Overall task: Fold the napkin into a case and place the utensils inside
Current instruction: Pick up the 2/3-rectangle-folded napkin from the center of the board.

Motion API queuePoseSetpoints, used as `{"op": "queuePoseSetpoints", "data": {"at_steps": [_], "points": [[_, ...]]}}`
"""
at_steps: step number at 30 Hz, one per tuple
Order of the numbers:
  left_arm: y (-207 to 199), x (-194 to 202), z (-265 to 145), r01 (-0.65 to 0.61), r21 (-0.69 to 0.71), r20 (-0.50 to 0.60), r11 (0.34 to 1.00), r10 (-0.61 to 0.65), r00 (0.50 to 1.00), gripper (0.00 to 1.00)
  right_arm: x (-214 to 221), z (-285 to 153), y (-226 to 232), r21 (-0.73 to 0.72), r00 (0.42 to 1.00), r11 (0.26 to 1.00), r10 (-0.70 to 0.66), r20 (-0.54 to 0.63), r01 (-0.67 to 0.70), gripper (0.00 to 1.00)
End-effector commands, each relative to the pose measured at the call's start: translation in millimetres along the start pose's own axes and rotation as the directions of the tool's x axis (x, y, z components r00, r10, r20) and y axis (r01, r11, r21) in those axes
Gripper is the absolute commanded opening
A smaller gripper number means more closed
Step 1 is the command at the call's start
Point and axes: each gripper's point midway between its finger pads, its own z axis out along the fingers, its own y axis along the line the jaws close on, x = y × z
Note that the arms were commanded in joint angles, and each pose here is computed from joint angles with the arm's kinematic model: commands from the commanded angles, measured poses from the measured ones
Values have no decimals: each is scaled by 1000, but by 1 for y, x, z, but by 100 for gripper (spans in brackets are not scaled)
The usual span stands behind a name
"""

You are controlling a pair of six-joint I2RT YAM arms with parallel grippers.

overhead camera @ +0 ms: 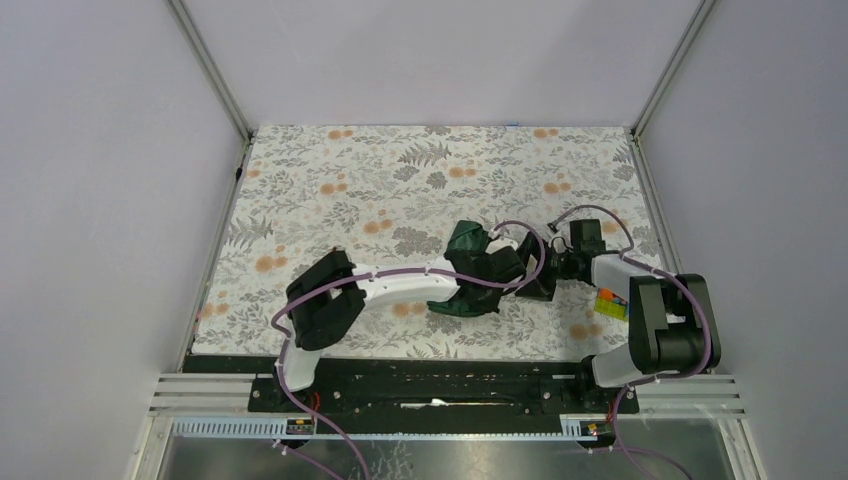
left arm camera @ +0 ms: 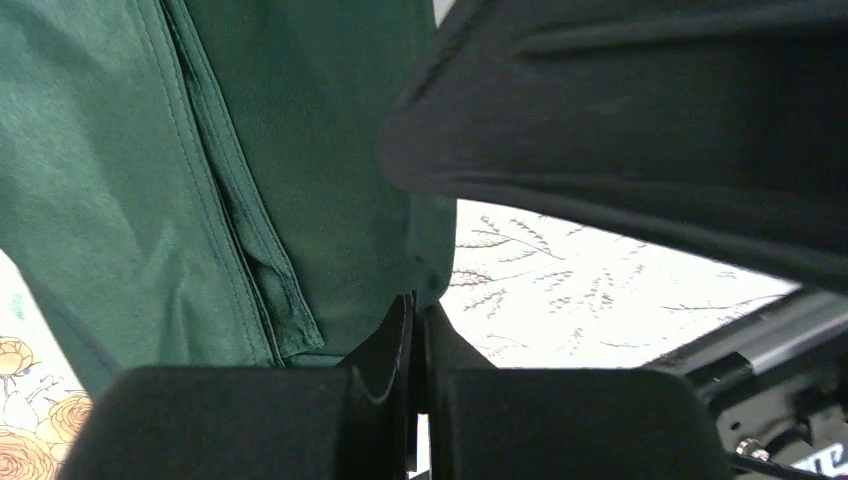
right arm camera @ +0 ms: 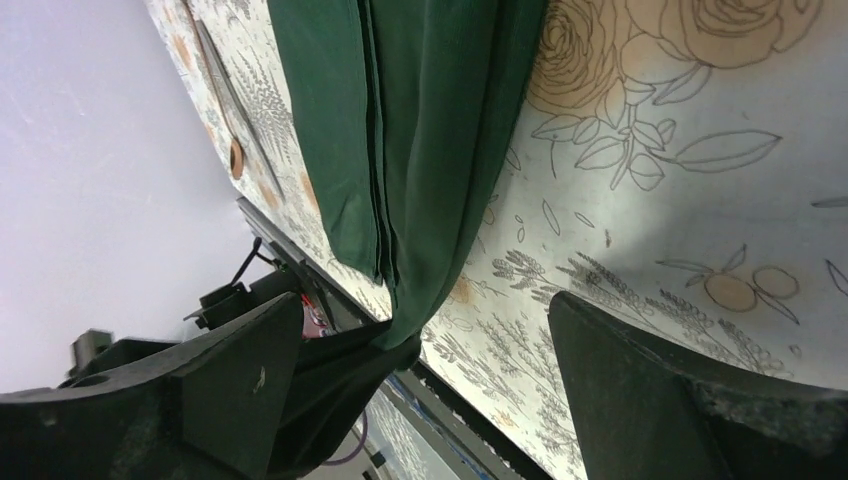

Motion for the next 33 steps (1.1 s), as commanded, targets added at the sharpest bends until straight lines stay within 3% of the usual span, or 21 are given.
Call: {"op": "queuePoseSetpoints", "data": {"at_steps": [1, 9, 33], "points": [[-22, -23, -30, -5, 120, 66, 993, -3, 998, 0, -2, 11, 17, -117, 1000, 993, 20, -3, -20, 100], [-20, -22, -32, -12, 131, 61, 991, 4, 998, 0, -15, 26, 15, -140, 998, 988, 60, 0, -60, 98], [-18, -16, -40, -13, 160, 64, 987, 3, 998, 0, -86, 37, 8, -7, 985, 1000, 24, 172, -23, 65]]}}
